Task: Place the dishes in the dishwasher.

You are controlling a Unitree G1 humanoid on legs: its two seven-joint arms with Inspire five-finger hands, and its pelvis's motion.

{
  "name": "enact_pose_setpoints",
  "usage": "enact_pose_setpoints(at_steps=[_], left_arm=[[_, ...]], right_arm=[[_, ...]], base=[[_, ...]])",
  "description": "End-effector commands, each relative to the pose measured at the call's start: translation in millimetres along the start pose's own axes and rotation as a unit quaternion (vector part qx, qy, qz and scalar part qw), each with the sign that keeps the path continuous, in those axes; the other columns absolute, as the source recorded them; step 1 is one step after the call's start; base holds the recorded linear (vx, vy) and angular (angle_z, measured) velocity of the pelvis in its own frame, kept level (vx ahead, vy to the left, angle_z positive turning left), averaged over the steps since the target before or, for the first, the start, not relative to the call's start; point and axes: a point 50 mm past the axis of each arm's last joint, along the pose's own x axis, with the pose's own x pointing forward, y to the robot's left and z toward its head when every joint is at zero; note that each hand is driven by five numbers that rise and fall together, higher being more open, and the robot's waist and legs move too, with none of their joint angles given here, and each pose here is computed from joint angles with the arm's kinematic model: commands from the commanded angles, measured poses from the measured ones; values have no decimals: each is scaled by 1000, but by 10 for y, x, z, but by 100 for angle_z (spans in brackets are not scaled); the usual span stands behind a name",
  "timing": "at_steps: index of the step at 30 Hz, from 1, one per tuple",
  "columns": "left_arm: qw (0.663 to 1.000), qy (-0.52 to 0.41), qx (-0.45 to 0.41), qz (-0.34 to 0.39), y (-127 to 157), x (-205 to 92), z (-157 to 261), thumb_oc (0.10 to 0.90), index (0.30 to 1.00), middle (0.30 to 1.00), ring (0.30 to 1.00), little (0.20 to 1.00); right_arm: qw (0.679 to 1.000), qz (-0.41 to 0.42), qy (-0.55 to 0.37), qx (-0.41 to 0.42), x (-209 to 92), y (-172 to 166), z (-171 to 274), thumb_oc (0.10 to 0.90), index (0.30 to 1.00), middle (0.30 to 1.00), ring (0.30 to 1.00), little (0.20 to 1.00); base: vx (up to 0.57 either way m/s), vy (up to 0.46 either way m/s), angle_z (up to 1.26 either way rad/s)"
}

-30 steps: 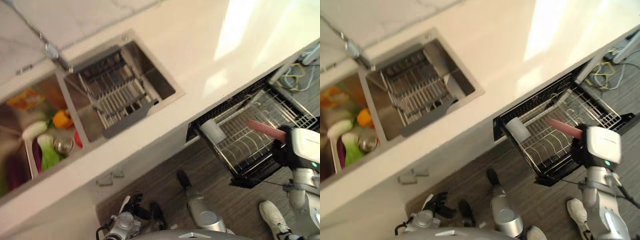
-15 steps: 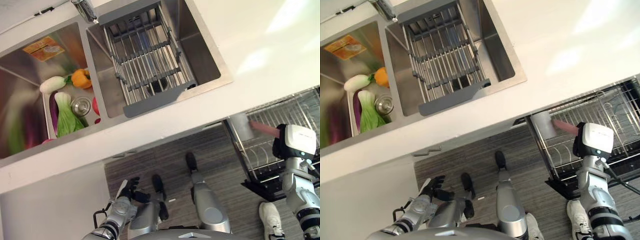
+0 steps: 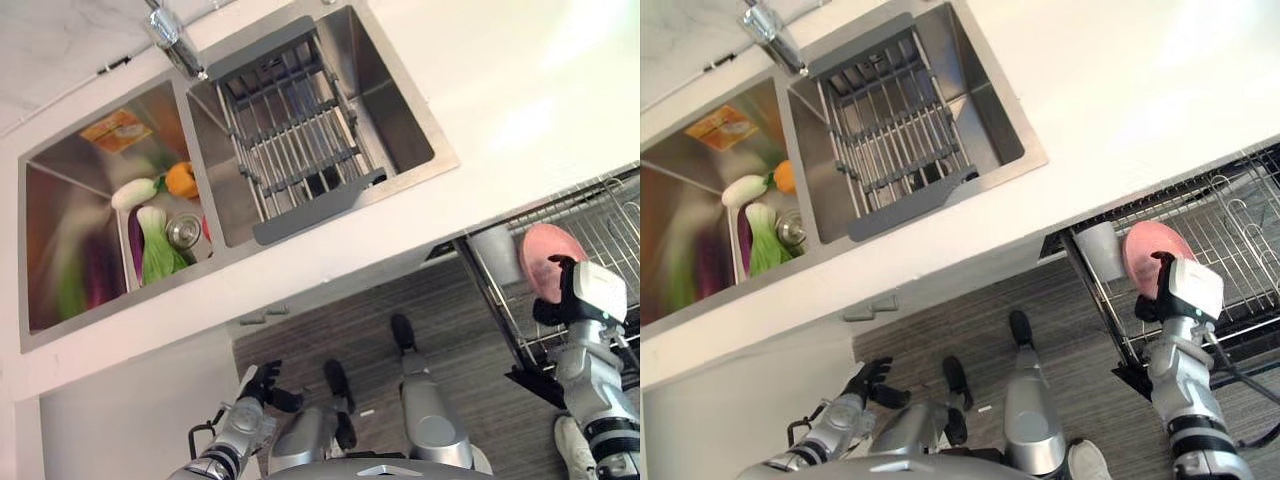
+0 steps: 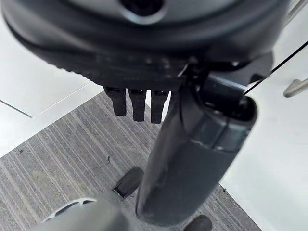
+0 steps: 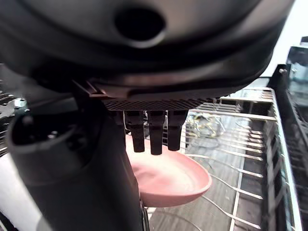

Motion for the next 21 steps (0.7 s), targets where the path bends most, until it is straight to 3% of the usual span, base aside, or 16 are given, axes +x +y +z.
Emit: enact_pose_setpoints(at_steps=[1, 3, 4, 6, 8, 12, 16, 21], left_arm=[[998, 56, 17, 14, 144, -40, -284, 800, 900, 900, 900, 900], [998, 60, 17, 13, 147, -44, -301, 800, 900, 900, 900, 900], [997, 70, 16, 13, 155, -52, -339, 800, 900, 900, 900, 900], [997, 70, 16, 13, 155, -52, -339, 800, 900, 900, 900, 900], [996, 83, 20, 16, 182, -65, -396, 800, 900, 900, 900, 900], [996, 89, 25, 18, 212, -72, -433, 800, 900, 900, 900, 900], [995, 97, 22, 27, 266, -73, -456, 800, 900, 900, 900, 900], [995, 92, 16, 24, 256, -60, -415, 800, 900, 900, 900, 900]], right_arm=[[994, -96, -24, 39, 121, -427, 52, 800, 900, 900, 900, 900], [993, -104, -27, 48, 108, -476, 66, 800, 900, 900, 900, 900], [983, -144, -37, 106, 67, -638, 115, 800, 900, 900, 900, 900], [983, -144, -37, 106, 67, -638, 115, 800, 900, 900, 900, 900], [951, -234, -40, 200, -6, -940, 90, 800, 900, 900, 900, 900], [930, -298, -41, 210, -100, -1198, 6, 800, 900, 900, 900, 900], [923, -316, 83, 205, -194, -1097, -498, 800, 900, 900, 900, 900], [913, -313, 169, 201, -318, -933, -787, 800, 900, 900, 900, 900]], base=[[41, -19, -7], [42, -17, -10], [59, -21, -17], [43, -16, -15], [59, -18, -9], [24, -11, -5], [-3, -4, -13], [-12, 13, -4]])
